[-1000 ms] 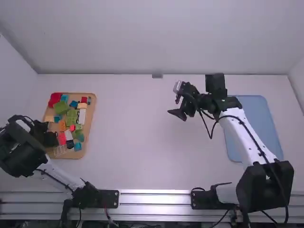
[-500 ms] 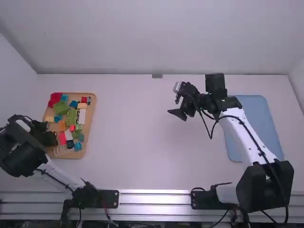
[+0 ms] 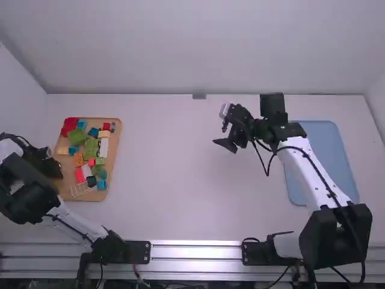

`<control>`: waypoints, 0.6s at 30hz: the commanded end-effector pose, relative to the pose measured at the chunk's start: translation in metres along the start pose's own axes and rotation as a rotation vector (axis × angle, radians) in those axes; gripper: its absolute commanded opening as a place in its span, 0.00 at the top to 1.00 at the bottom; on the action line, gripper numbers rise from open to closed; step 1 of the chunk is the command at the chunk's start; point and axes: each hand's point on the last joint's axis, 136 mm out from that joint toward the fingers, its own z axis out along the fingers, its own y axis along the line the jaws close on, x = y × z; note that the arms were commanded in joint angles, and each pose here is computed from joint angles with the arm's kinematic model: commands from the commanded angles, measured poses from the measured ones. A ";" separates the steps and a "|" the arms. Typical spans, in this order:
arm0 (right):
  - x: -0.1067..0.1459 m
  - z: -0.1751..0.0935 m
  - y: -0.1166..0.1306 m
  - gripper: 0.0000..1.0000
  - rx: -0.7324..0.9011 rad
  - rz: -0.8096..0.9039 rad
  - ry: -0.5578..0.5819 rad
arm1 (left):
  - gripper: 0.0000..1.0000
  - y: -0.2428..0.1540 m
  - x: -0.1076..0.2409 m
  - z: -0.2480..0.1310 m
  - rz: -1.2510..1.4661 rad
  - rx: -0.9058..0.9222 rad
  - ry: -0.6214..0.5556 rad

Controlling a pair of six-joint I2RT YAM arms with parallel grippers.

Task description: Assemble lego blocks to make yellow taxi

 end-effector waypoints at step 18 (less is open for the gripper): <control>-0.044 -0.012 0.003 0.01 -0.078 -0.130 -0.231 | 0.74 -0.157 -0.048 -0.098 0.464 -0.091 -0.185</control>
